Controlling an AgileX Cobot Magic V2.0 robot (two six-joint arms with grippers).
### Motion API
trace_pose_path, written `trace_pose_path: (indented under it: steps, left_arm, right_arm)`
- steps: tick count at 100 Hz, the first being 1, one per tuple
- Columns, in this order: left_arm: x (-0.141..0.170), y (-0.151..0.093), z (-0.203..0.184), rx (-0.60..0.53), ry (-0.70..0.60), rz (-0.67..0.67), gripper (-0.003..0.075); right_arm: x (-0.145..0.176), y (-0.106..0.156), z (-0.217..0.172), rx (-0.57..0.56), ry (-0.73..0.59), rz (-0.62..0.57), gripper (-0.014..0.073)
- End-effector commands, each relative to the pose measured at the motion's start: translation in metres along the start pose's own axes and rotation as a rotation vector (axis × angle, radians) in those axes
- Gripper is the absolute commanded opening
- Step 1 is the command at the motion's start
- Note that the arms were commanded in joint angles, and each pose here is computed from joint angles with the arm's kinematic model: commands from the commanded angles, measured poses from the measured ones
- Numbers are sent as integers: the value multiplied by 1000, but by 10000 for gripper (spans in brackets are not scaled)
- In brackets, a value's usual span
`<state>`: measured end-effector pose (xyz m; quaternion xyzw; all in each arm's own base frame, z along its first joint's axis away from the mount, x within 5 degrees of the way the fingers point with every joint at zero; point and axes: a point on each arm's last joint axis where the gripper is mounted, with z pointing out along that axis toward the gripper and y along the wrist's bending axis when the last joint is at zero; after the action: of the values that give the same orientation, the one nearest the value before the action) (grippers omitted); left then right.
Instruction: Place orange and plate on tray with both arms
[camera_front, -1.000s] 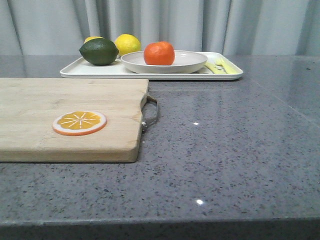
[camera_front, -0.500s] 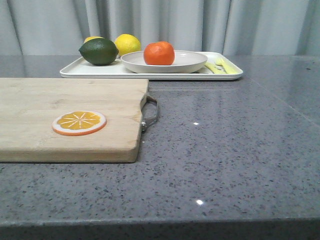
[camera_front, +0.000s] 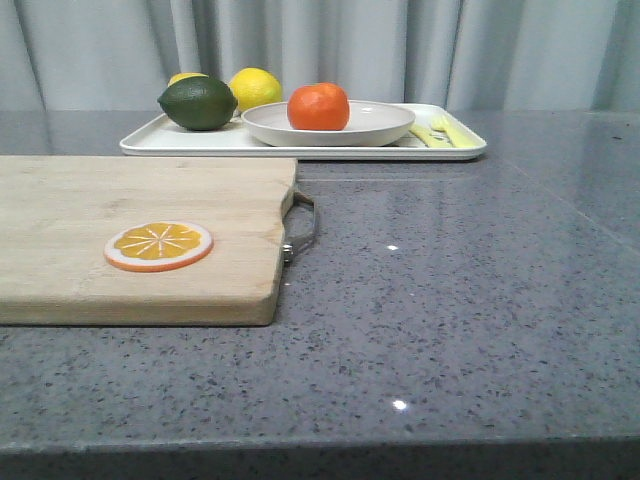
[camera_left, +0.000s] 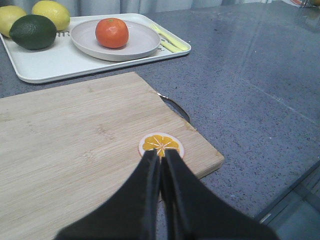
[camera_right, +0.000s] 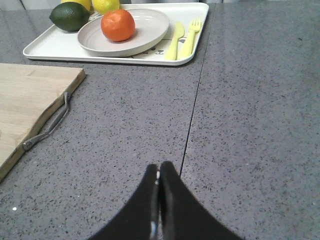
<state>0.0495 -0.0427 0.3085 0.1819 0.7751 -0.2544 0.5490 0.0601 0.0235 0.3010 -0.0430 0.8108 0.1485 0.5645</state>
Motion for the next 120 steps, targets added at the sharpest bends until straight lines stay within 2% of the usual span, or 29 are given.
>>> trace_pose_path:
  steps: [1,34,50,59,71,83,97,120]
  left_arm:
    - [-13,-2,-3,4,-84,-15,-19]
    - [-13,-2,-2,3,-83,-13,-19]
    - [-7,3,2,-35,-97,13,-19]
    - [-3,9,7,-79,-157,4,-19]
    - [1,19,9,-152,-319,-2,-19]
    - [9,27,6,-246,-425,18,-19]
    - [25,36,3,-368,-445,33,-19]
    - [55,45,-1,-506,-460,66,-19]
  right_arm:
    - [-14,1,-3,1,-90,2,-69]
    - [-14,1,-3,1,-90,2,-69]
    - [-14,1,-3,1,-90,2,-69]
    - [-14,1,-3,1,-90,2,-69]
    - [-14,1,-3,1,-90,2,-69]
    - [-14,1,-3,1,-90,2,-69]
    - [-14,1,-3,1,-90,2,-69]
    - [-14,1,-3,1,-90,2,-69]
